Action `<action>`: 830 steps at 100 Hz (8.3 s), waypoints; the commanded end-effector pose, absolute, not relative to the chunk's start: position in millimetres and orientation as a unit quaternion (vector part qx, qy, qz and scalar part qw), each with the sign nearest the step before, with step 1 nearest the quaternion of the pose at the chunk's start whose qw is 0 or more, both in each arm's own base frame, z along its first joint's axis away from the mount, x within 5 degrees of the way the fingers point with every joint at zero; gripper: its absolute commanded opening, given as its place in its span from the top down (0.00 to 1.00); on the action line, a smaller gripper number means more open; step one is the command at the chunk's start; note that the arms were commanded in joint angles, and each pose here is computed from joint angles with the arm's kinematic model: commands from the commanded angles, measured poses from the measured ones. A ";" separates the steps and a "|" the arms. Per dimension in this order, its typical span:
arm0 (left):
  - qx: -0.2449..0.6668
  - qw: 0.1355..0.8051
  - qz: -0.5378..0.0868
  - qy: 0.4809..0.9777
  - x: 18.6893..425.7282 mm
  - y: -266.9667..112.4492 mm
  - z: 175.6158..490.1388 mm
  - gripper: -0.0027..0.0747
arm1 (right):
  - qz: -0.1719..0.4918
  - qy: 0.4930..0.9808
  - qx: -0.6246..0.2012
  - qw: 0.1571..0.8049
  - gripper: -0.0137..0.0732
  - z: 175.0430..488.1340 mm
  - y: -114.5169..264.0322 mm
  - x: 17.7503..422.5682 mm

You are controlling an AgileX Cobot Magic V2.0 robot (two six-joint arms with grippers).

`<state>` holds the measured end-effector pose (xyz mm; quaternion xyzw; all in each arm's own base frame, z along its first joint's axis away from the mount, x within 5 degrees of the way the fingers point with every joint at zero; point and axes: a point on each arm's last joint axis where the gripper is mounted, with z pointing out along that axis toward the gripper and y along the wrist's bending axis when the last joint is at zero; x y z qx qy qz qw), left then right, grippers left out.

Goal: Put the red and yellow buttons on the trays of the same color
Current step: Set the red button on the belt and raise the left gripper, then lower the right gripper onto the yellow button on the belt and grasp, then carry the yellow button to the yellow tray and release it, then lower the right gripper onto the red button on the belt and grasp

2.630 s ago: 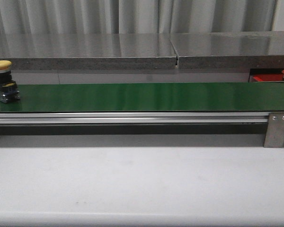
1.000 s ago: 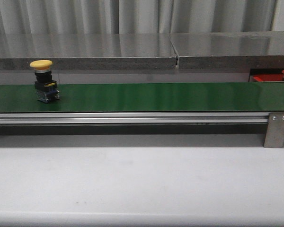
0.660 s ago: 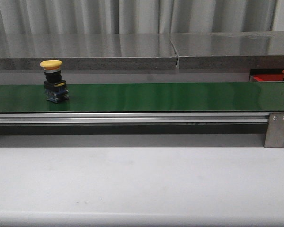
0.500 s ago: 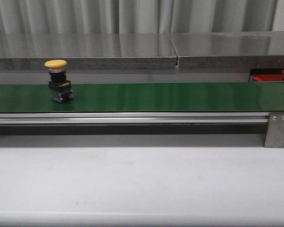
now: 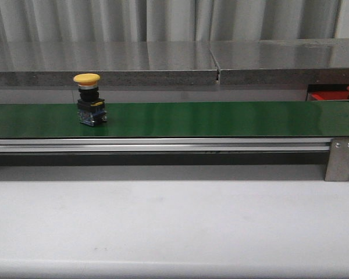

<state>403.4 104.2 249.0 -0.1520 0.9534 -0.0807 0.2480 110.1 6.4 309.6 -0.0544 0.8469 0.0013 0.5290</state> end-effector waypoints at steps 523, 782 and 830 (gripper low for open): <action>0.070 0.599 -0.102 0.791 85.5 -22.4 376.8 0.99 | 0.045 0.939 0.039 0.337 0.90 360.2 -40.4 364.7; 0.070 0.599 -0.102 0.791 85.5 -22.4 376.8 0.99 | -0.011 0.913 0.186 0.364 0.29 301.9 -140.9 351.4; 0.070 0.599 -0.102 0.791 85.5 -22.4 376.8 0.99 | 0.001 0.904 0.089 0.419 0.29 353.0 -70.9 327.5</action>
